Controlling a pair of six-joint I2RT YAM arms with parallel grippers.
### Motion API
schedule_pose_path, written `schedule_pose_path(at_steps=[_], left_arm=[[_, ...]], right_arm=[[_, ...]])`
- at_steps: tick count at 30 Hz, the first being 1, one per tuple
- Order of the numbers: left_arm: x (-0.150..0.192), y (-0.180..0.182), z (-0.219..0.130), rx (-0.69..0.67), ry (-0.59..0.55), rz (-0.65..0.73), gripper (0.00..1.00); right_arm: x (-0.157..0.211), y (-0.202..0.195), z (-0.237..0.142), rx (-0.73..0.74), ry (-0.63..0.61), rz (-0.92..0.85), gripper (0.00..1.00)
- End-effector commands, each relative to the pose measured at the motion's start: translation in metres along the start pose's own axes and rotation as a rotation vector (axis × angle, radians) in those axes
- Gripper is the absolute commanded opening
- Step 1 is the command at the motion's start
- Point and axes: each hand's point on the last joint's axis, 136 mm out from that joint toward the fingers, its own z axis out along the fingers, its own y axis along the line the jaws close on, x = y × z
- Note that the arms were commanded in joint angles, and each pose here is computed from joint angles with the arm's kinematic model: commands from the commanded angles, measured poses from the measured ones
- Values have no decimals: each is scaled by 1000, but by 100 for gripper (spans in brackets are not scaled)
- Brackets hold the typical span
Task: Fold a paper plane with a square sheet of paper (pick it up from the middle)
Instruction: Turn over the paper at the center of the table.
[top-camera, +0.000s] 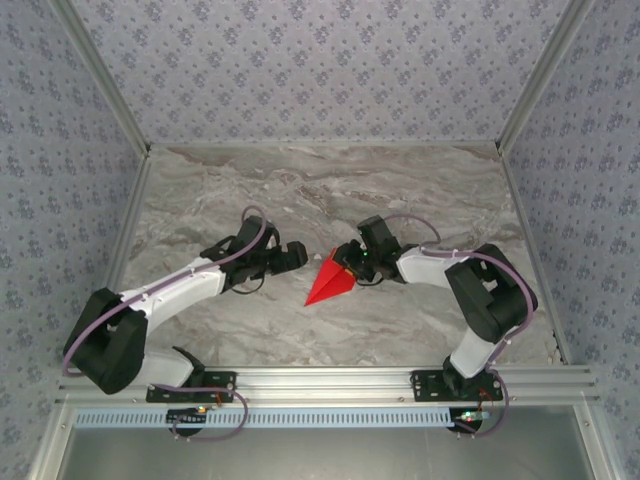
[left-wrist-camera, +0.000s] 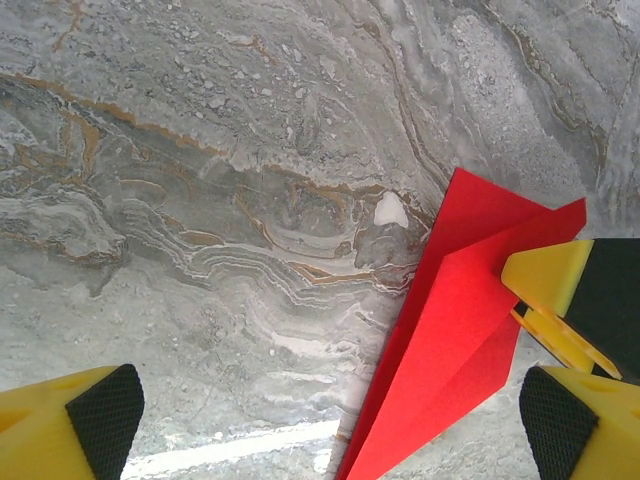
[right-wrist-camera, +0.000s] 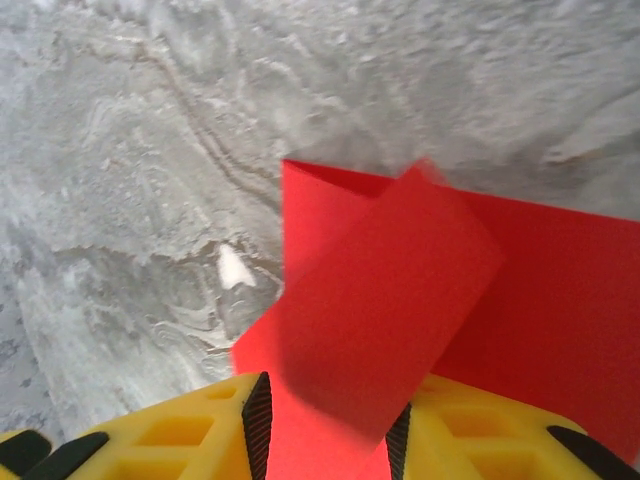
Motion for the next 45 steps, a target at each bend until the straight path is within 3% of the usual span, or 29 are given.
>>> schedule_pose_path(at_steps=[1,9,12,15,18,27,35,41,43,45], left_arm=[[7,8,2,1,33,-40,99],[7,8,5,29,55,-87,99],[8,4,4,56,73,-102,99],[9,-10,1,151,107,-106,99],[11,-25,-7,255,128,-123,99],[3,-77,-41,576,184,-181,99],[-8,-121,-63,824,167,-176,99],[-11,-138,-60,868,134,-160,99],[-13,-143,-62,893,122,-159,94],[-17,-147,-67,928,103,-157,84]], right_arm=[[9,7,4,-43,17,-12,37],[21,-3,13,-34,21,0,33],[22,0,13,-51,18,-10,24],[15,13,5,-106,-2,-33,9],[2,32,-14,-191,-32,-76,3],[-20,104,-91,-548,63,-190,3],[-19,139,-118,-711,135,-149,4],[-16,152,-127,-766,168,-119,5],[-14,154,-128,-771,179,-119,6],[-12,155,-128,-771,189,-119,6]])
